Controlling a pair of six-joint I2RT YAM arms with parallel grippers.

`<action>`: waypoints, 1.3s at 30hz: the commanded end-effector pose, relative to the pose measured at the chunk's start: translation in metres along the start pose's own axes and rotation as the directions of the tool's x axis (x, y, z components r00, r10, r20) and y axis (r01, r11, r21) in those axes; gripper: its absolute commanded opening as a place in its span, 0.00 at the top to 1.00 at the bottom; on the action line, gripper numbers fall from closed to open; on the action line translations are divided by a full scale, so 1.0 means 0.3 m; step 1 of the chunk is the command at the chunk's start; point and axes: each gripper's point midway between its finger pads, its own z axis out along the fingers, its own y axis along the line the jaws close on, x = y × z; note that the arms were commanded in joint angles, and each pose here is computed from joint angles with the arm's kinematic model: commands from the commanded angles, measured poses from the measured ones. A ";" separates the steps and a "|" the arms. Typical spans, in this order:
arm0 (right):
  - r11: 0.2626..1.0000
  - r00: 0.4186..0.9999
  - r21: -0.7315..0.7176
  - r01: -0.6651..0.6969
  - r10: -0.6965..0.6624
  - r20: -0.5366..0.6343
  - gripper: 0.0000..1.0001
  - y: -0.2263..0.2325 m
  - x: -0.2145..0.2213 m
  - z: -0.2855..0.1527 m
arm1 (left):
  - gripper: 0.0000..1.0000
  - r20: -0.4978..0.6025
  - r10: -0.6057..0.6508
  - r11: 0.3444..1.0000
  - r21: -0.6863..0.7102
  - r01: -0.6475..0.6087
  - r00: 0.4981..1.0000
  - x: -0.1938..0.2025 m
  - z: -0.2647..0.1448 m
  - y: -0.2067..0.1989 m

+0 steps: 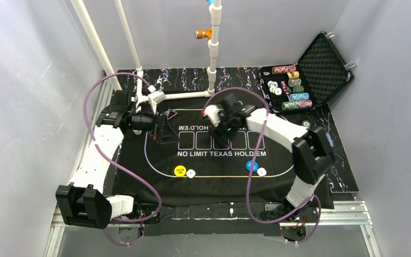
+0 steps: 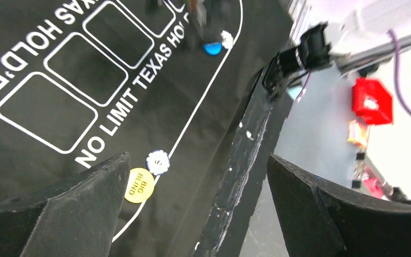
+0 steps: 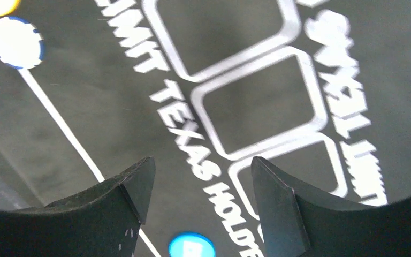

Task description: Distribute texas hold em gaming equipment

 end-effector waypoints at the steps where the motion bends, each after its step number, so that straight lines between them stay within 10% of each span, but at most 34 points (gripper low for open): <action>1: 0.972 0.978 0.159 -0.172 0.150 0.144 0.24 -0.230 0.051 -0.220 | 0.02 -0.163 0.116 0.990 -0.065 -0.128 0.980 0.107 0.089 0.040; 9: 0.780 0.837 0.303 -0.548 0.512 0.195 0.23 -0.554 0.472 -0.506 | 0.02 -0.267 0.146 0.979 -0.101 -0.179 0.952 0.171 0.148 0.087; 19: 0.580 0.697 0.452 -0.678 0.702 0.146 0.24 -0.805 0.879 -0.631 | 0.02 -0.260 0.119 0.985 -0.091 -0.148 0.958 0.173 0.174 0.103; 39: 0.561 0.678 0.473 -0.679 0.727 0.111 0.24 -1.009 1.007 -0.513 | 0.02 -0.268 0.093 0.986 -0.106 -0.125 0.959 0.160 0.184 0.121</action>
